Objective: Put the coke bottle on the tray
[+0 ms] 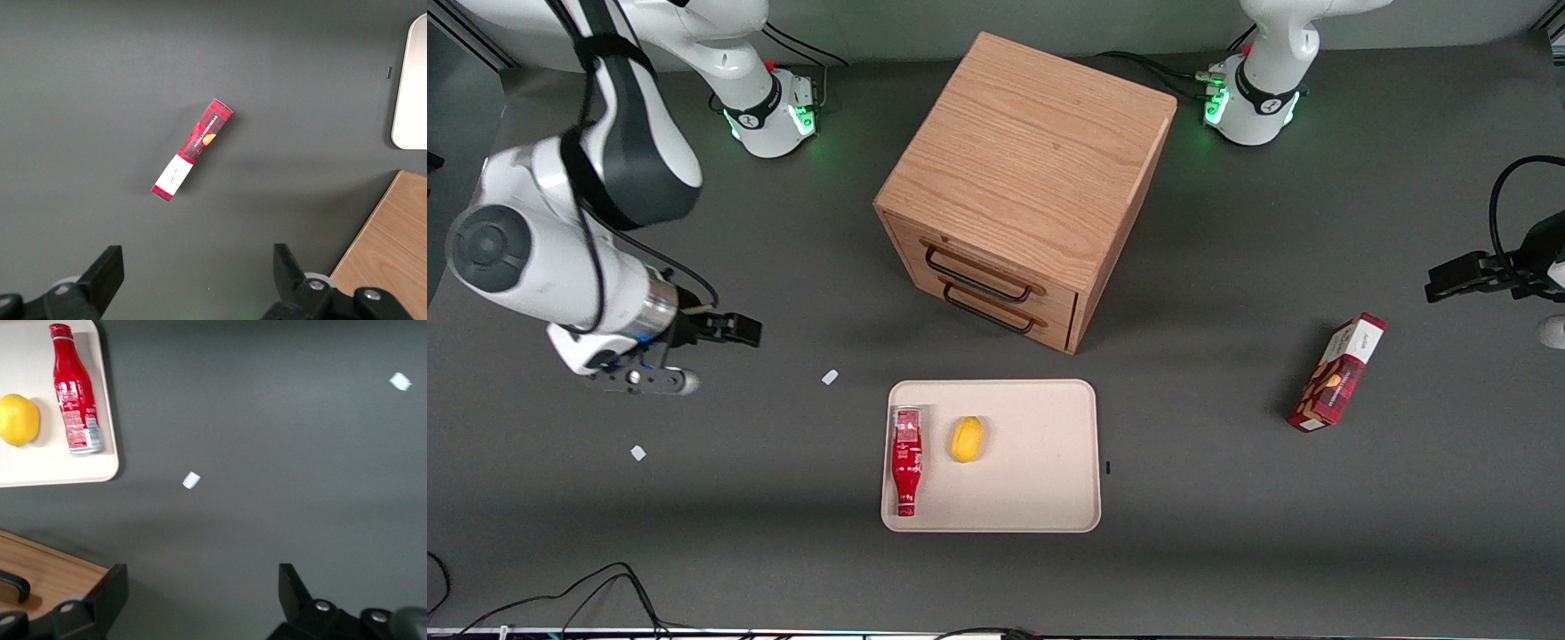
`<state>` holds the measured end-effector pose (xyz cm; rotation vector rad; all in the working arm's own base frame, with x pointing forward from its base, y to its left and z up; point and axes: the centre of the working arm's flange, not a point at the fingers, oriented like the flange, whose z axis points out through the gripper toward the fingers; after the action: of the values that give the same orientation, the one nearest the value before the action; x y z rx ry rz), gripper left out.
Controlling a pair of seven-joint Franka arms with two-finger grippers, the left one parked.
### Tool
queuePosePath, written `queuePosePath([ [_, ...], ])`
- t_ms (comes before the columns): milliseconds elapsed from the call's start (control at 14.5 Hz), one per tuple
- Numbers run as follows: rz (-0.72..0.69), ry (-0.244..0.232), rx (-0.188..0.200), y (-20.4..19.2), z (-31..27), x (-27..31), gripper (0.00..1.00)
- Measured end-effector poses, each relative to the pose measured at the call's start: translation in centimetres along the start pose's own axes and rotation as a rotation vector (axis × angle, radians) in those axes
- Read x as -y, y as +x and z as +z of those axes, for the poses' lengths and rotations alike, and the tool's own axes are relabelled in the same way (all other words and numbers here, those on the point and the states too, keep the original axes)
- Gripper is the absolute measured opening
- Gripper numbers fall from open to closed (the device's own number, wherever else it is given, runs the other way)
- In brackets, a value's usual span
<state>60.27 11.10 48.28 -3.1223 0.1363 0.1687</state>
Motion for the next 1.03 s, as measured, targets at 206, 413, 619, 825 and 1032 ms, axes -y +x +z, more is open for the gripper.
queuePosePath([
  [206, -0.022, -0.014, 0.015, -1.8, -2.8, -2.2, 1.00],
  [413, -0.040, -0.030, 0.029, -4.1, -4.5, -2.6, 1.00],
  [619, -0.077, -0.055, 0.042, -7.5, -4.5, -1.5, 1.00],
  [825, -0.111, -0.056, 0.045, -10.4, -4.8, -2.5, 1.00],
  [1032, -0.118, -0.020, 0.031, -12.1, -6.3, -5.8, 1.00],
])
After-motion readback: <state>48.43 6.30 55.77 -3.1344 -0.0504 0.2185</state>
